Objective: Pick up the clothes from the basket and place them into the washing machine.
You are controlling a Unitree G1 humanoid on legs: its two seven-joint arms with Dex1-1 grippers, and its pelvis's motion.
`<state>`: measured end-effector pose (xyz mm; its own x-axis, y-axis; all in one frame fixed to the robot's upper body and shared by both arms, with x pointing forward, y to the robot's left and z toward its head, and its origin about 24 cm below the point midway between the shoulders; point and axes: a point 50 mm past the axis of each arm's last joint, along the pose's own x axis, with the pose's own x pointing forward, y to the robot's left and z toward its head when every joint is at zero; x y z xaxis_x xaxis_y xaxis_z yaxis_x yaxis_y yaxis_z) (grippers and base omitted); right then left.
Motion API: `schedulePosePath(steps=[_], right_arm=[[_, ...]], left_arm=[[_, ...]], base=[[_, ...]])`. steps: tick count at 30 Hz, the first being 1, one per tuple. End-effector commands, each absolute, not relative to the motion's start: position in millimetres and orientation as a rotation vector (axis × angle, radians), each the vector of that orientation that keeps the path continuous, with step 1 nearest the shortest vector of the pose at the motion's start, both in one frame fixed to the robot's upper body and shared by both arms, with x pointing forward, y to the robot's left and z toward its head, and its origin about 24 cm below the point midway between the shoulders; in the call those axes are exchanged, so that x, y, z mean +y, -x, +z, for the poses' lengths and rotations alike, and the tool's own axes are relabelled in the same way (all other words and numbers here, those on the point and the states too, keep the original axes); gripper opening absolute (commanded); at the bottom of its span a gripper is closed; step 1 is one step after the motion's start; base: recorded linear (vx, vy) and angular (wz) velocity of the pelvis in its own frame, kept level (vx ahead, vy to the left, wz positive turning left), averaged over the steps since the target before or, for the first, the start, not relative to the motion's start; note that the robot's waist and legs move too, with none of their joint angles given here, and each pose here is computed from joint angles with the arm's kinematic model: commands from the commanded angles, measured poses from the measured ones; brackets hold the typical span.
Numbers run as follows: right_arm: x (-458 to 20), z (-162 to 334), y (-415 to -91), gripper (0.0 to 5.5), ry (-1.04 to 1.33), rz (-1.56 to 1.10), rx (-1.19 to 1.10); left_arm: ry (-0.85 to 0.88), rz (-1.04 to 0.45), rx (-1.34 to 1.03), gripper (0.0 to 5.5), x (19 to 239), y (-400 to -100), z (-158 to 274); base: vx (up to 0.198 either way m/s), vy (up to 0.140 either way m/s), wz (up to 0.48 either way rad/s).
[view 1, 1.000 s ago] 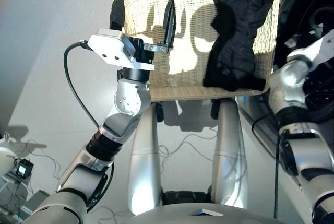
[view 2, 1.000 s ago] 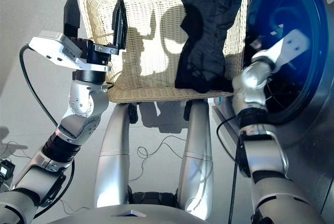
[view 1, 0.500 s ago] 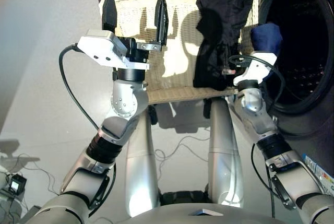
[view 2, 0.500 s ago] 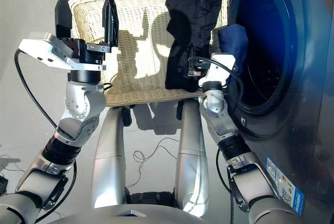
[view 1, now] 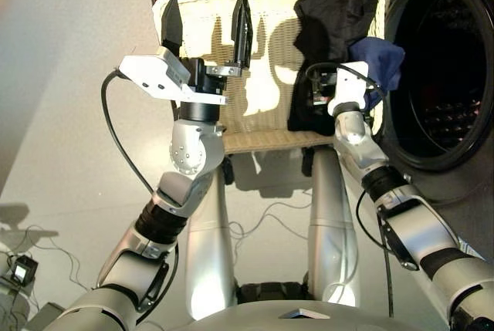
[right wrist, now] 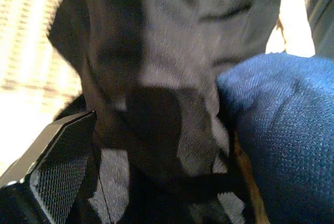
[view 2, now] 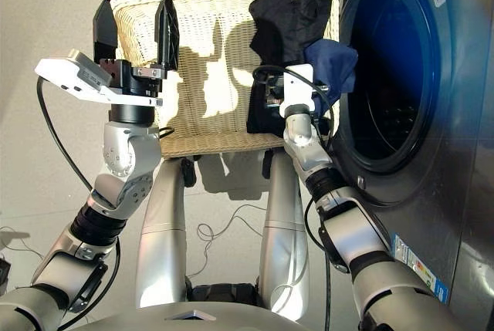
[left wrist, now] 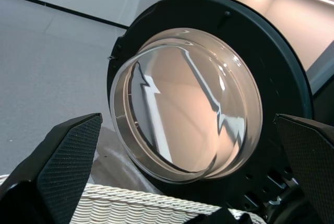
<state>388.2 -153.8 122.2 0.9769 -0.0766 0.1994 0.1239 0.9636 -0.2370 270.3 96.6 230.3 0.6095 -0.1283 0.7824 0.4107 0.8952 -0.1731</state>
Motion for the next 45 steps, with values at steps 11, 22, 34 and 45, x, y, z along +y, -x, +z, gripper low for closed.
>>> schedulePosePath(steps=[11, 22, 34, 45], right_arm=[[-159.1, 135.1, -408.1, 5.50, 0.194, -0.137, -0.088], [-158.2, 141.4, -415.8, 2.65, 0.127, -0.113, -0.012], [-161.4, 150.0, -416.4, 0.00, 0.134, -0.124, -0.057], [-164.4, 170.9, -408.9, 0.00, 0.000, -0.127, -0.223]], left_arm=[[0.401, -0.410, -1.017, 5.50, 90.8, -251.4, 259.7], [0.401, -0.404, -1.000, 5.50, 92.2, -255.2, 260.4], [0.383, -0.392, -1.005, 5.50, 94.9, -255.6, 261.6], [0.361, -0.355, -1.013, 5.50, 101.5, -255.4, 261.2]], base=[[0.000, 0.000, 0.000], [0.000, 0.000, 0.000], [0.000, 0.000, 0.000], [0.000, 0.000, 0.000]])
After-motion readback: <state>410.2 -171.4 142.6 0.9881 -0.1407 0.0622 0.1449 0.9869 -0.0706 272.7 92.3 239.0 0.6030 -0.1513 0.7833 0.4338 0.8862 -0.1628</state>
